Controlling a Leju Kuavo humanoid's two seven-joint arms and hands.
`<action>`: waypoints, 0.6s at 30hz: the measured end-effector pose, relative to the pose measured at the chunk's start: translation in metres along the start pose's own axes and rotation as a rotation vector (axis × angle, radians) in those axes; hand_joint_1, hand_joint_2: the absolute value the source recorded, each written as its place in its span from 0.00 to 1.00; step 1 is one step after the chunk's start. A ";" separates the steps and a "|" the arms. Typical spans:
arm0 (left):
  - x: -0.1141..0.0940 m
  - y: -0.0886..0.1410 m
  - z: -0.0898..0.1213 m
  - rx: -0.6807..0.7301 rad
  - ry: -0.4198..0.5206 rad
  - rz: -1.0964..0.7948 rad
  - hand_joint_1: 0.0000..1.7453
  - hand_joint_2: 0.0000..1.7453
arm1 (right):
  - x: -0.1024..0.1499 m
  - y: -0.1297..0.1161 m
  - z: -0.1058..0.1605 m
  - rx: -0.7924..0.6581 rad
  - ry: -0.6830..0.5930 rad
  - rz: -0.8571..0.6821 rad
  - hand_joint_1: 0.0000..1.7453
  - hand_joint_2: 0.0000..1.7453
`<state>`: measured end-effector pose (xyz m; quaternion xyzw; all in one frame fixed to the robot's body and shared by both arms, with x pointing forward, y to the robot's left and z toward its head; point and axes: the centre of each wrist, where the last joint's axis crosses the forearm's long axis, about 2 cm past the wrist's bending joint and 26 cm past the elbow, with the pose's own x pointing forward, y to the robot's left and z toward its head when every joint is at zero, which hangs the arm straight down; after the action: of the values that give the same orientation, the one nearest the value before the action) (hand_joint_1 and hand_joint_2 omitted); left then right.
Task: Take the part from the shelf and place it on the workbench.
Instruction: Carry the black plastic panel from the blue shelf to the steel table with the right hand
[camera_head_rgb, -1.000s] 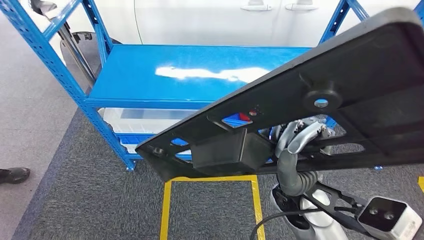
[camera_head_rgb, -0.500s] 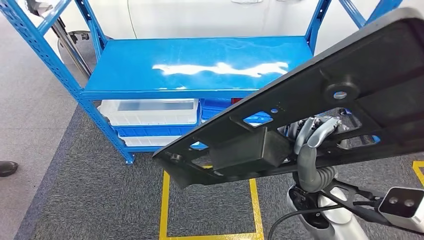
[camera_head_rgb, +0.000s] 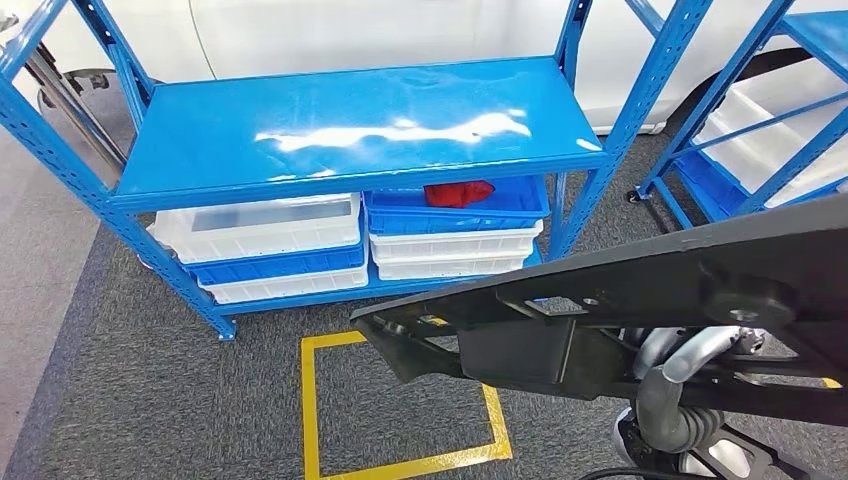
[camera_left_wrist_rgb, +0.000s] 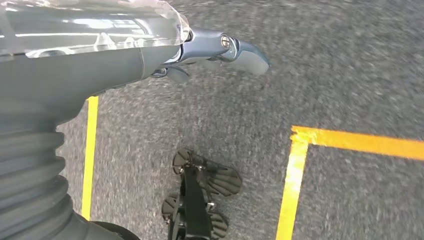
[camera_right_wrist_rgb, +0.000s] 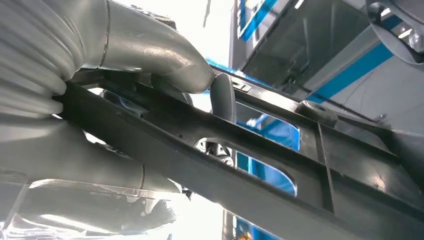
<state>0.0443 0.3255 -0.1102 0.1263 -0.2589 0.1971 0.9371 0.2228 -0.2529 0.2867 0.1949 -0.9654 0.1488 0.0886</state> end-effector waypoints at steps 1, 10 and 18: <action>0.000 0.001 0.000 0.004 0.000 -0.013 0.00 1.00 | 0.000 0.001 -0.001 -0.013 -0.004 0.017 1.00 1.00; 0.003 0.008 -0.003 0.037 0.020 -0.043 0.00 1.00 | -0.004 0.004 -0.009 -0.079 -0.033 -0.008 1.00 1.00; 0.003 0.013 -0.003 0.142 0.007 0.140 0.00 1.00 | -0.019 -0.003 -0.021 -0.043 -0.065 -0.097 1.00 1.00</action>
<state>0.0424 0.3392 -0.1093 0.1735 -0.2493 0.2802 0.9106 0.2439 -0.2423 0.3030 0.2442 -0.9602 0.1170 0.0685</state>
